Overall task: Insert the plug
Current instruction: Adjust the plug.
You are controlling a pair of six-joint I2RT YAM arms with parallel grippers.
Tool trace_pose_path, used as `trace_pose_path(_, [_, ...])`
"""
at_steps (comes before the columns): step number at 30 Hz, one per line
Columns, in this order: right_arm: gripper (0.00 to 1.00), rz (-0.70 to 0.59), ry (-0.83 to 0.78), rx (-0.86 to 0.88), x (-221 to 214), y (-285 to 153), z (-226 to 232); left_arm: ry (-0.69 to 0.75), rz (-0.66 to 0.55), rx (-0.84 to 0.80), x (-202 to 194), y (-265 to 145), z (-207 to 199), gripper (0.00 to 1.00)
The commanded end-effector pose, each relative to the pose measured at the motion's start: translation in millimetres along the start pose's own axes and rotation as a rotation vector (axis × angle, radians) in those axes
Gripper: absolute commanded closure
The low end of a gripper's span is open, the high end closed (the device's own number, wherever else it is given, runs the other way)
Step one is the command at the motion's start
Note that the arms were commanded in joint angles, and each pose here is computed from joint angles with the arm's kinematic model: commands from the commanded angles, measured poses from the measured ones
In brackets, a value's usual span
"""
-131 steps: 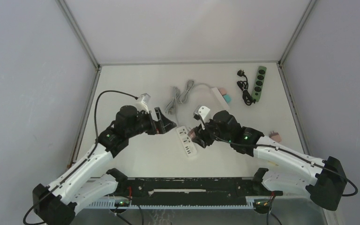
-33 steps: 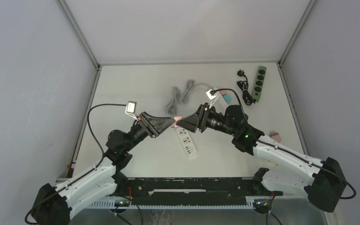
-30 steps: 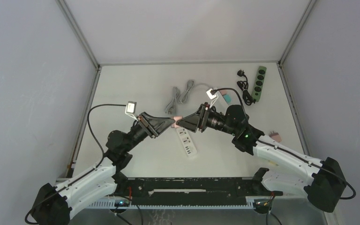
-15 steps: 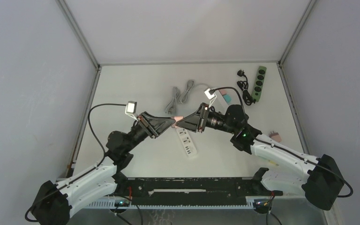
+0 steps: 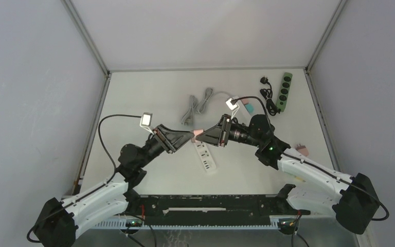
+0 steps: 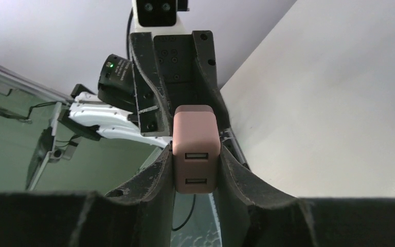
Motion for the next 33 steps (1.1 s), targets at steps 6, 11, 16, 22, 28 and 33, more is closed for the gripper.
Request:
trace_pose_path(6, [1.0, -0.044, -0.066, -0.117, 13.5, -18.7, -15.4, 0.131, -0.111, 0.355, 12.7, -16.7, 50.7, 0.33])
trace_pose_path(11, [1.0, -0.015, -0.064, -0.219, 14.1, -25.2, -29.6, 0.149, -0.128, 0.515, 20.3, -24.1, 71.0, 0.24])
trace_pose_path(16, [1.0, 0.013, -0.075, -0.313, 16.4, -28.3, -38.0, 0.13, -0.094, 0.629, 21.7, -24.3, 90.3, 0.22])
trace_pose_path(22, [1.0, 0.096, -0.079, -0.429, 18.9, -27.0, -48.6, 0.081, -0.017, 0.709, 17.2, -18.5, 113.0, 0.23])
trace_pose_path(28, [1.0, 0.173, -0.092, -0.536, 19.0, -23.9, -59.6, 0.036, 0.045, 0.766, 12.6, -11.3, 129.6, 0.24])
trace_pose_path(33, [1.0, 0.242, -0.128, -0.655, 18.3, -18.9, -69.8, 0.0, 0.069, 0.829, 10.4, -6.6, 147.7, 0.27])
Point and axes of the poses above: each gripper's point midway between its finger pads, its own y axis out along the fingers, its own z axis along the line the jaws close on, x = y × z, the point moved 8 cm from there along -y, back along the fingers, and after that the axes turned 8 degrees about -y, right-handed, at the moved point
